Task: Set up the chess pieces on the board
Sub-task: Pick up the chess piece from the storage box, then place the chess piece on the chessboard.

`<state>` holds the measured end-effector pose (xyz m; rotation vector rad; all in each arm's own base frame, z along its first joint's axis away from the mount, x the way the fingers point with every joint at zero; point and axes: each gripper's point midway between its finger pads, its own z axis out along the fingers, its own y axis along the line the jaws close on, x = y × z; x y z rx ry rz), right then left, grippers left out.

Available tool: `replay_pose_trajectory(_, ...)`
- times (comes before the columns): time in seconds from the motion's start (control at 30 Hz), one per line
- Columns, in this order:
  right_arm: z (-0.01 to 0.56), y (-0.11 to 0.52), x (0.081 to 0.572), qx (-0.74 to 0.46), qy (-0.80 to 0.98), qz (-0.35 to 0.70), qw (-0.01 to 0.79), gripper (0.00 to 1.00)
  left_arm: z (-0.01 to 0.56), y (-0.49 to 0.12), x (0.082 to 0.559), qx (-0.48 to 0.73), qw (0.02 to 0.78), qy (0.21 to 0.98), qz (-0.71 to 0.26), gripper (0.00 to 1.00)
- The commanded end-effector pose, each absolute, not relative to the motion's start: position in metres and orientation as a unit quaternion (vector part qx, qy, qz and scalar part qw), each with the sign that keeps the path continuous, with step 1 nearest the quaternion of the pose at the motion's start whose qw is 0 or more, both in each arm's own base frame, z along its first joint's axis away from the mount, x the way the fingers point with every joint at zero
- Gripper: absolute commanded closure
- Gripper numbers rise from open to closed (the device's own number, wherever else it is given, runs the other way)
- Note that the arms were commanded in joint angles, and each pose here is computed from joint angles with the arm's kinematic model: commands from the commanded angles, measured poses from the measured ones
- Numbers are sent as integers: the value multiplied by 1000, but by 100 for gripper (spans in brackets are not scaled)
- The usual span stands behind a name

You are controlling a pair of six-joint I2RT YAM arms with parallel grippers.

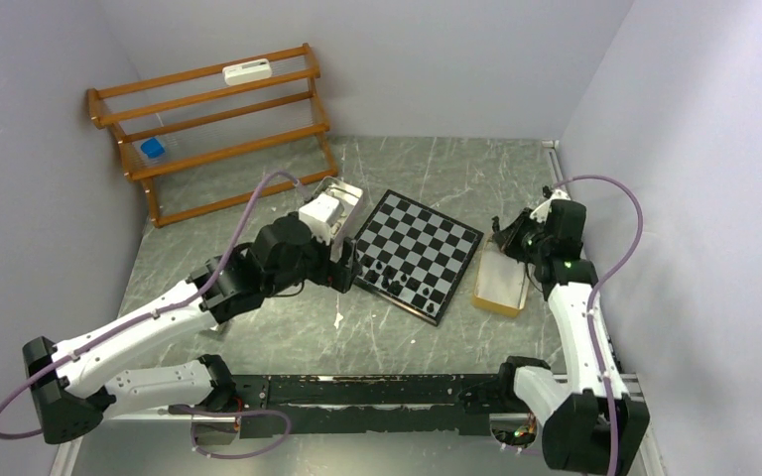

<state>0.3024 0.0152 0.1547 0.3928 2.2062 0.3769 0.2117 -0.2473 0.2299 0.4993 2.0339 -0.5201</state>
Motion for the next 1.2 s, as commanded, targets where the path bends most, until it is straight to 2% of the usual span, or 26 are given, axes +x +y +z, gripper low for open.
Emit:
replay_pose_trajectory(0.0,183,60,287,78,863,246,433,100,274,-286,200,176,447,813,-329,3)
replay_pose_trajectory(0.1,199,93,277,23,842,294,452,100,282,-302,206,170,427,809,-366,14)
replay_pose_trajectory(0.2,213,132,262,-38,815,332,473,100,287,-314,215,162,394,810,-403,14)
replay_pose_trajectory(0.4,215,177,236,-108,792,384,462,100,300,-326,247,154,350,799,-465,22)
replay_pose_trajectory(0.6,211,196,220,-146,780,411,449,100,299,-348,258,171,304,787,-508,27)
replay_pose_trajectory(0.87,215,206,213,-173,769,425,445,100,255,-368,247,176,201,797,-541,38)
replay_pose_trajectory(1.17,215,214,210,-192,767,430,436,100,244,-377,245,176,174,790,-561,38)
